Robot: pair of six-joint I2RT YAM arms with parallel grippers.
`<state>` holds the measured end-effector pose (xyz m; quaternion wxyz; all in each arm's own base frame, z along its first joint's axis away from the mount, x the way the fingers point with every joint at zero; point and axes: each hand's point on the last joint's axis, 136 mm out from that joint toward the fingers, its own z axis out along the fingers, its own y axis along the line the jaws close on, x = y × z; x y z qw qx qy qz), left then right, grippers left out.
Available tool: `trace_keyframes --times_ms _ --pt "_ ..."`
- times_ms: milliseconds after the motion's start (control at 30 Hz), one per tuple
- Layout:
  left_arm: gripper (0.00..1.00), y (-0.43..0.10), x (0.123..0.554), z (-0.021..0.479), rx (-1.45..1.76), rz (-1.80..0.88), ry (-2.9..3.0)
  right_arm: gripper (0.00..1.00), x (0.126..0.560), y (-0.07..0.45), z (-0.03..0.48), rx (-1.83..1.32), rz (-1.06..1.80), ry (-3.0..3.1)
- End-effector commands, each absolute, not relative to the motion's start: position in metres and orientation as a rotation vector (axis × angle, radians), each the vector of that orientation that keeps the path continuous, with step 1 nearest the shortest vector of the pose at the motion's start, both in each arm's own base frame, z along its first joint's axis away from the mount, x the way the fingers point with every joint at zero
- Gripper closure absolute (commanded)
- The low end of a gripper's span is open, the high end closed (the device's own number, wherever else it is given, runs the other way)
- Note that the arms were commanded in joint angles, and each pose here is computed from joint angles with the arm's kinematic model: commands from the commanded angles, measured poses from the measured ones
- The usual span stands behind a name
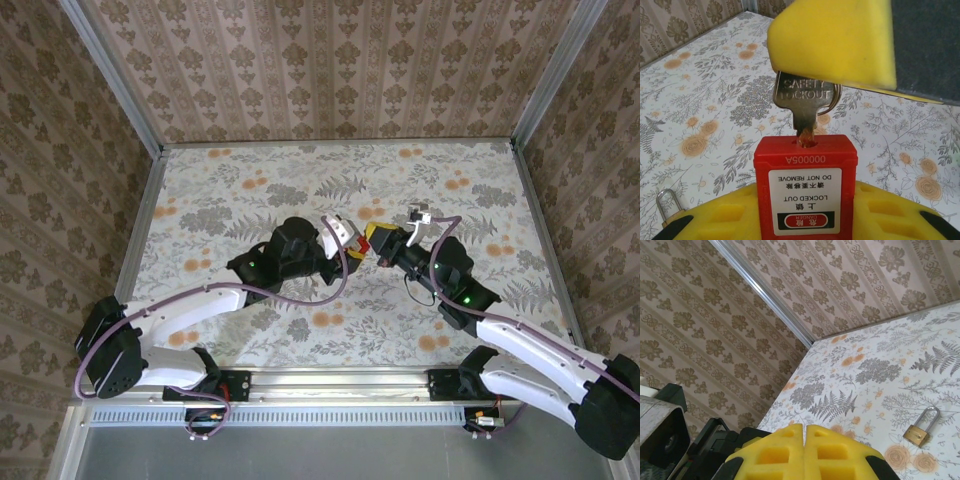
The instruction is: Unlock with the key
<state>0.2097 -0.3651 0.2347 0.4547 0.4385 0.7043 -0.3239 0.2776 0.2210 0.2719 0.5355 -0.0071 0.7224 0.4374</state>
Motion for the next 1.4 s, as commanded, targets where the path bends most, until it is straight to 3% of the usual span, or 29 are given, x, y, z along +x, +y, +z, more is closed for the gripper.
trace_keyframes --times_ms 0,467,900,1367 --pt "0.69 -0.375 0.182 0.424 0.934 -1.051 1.142 1.0 0.223 0.26 0.179 -0.282 1.183 2.087" --pt "0.69 -0.348 0.179 0.439 0.942 -1.054 1.108 1.0 0.209 0.245 0.171 -0.346 1.208 2.176" --pt "0.7 -0.348 0.185 0.439 0.931 -1.045 1.111 1.0 0.207 0.265 0.167 -0.307 1.292 2.21" --pt "0.66 -0.363 0.203 0.4 0.916 -0.991 1.21 1.0 0.224 0.249 0.218 -0.219 1.168 2.136"
